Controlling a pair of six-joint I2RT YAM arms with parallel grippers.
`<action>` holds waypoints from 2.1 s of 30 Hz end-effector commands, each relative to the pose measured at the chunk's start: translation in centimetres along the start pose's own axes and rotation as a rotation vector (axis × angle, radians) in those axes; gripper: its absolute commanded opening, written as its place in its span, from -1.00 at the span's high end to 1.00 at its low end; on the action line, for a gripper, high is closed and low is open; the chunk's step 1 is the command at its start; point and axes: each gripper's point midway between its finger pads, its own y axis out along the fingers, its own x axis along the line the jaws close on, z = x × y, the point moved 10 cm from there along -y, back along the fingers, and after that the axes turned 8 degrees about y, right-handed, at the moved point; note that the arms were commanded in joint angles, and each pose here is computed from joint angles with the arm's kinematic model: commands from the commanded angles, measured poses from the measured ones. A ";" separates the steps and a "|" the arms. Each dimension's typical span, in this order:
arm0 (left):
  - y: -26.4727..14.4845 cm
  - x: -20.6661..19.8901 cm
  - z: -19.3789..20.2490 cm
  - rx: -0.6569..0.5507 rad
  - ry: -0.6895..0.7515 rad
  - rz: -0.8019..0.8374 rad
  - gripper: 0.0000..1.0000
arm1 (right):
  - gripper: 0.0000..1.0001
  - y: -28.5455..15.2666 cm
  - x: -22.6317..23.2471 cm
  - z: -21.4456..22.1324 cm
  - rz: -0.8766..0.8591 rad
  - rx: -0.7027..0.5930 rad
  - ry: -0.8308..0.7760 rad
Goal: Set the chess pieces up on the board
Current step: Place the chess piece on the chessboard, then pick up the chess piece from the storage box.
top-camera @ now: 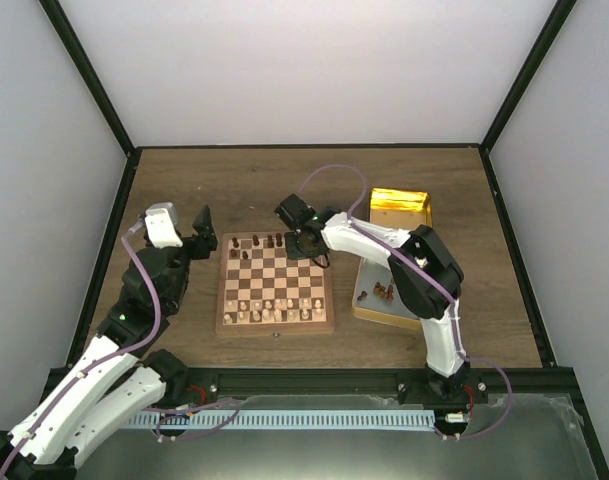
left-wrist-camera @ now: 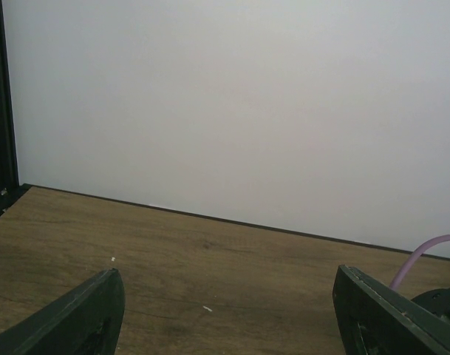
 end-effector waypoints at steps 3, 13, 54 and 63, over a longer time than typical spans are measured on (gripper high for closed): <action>0.0 0.2 0.2 -0.002 0.011 -0.014 -0.58 | 0.87 0.0 -0.3 -0.6 0.052 -0.008 0.018; 0.1 0.2 0.2 0.000 0.012 -0.016 -0.58 | 0.85 -0.1 -0.4 -0.7 0.054 -0.004 0.012; 1.2 -0.8 0.6 0.024 0.003 0.035 -0.58 | 0.28 -6.0 -20.4 8.2 0.282 -0.117 0.668; 1.4 -1.0 0.4 0.025 0.008 0.036 -0.58 | 0.20 -4.4 -22.0 8.1 0.271 -0.108 0.691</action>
